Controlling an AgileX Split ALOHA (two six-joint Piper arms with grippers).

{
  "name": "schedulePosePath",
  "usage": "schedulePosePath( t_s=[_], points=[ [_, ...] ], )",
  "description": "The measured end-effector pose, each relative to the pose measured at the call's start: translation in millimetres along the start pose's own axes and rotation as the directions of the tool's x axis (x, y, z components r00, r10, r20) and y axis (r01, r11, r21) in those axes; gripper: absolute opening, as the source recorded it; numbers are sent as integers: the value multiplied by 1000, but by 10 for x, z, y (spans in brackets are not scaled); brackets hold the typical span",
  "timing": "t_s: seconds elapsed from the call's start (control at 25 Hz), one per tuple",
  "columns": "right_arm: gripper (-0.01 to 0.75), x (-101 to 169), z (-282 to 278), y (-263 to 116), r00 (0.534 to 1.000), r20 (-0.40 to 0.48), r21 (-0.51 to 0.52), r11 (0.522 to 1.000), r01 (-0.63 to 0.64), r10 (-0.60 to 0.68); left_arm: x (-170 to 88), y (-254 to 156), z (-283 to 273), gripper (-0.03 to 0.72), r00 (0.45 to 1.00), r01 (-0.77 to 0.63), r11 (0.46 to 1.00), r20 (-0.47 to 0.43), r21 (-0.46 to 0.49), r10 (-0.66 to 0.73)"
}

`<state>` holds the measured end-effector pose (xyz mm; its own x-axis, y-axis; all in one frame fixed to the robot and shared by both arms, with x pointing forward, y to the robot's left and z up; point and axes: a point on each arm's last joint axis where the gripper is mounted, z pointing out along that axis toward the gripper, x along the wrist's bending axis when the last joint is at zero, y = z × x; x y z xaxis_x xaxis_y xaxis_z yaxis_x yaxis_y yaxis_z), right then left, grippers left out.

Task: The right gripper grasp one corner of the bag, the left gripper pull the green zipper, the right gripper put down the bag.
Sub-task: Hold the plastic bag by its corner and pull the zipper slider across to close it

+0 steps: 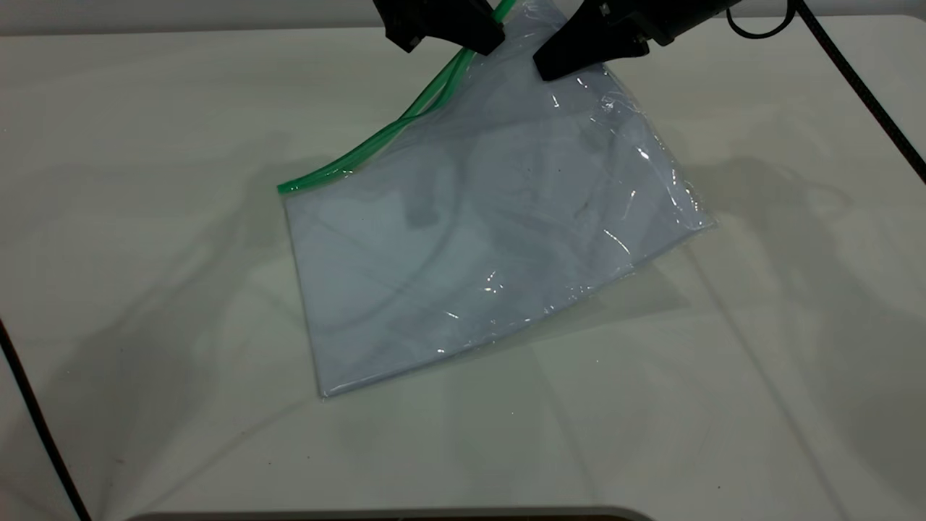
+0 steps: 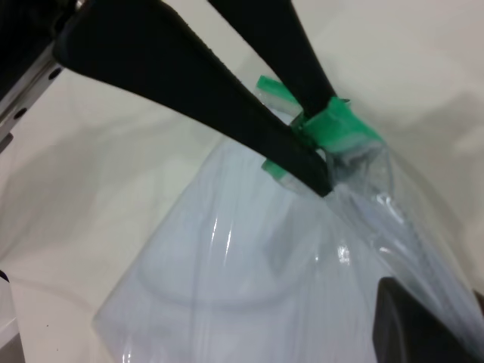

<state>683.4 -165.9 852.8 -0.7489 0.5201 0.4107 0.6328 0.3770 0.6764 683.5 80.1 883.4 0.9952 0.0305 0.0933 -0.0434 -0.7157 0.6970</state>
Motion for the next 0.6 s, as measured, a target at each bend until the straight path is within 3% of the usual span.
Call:
schedulePosePath(
  t_s=[0.36, 0.6],
  points=[
    [35, -8, -8, 17, 1000, 1, -22, 1000, -15, 15, 20, -136, -66, 79, 999, 37, 997, 17, 67, -38],
    [35, -288, -211, -47, 989, 131, -50, 997, -57, 63, 21, -617, -48, 84, 996, 23, 977, 76, 214, -40]
  ],
)
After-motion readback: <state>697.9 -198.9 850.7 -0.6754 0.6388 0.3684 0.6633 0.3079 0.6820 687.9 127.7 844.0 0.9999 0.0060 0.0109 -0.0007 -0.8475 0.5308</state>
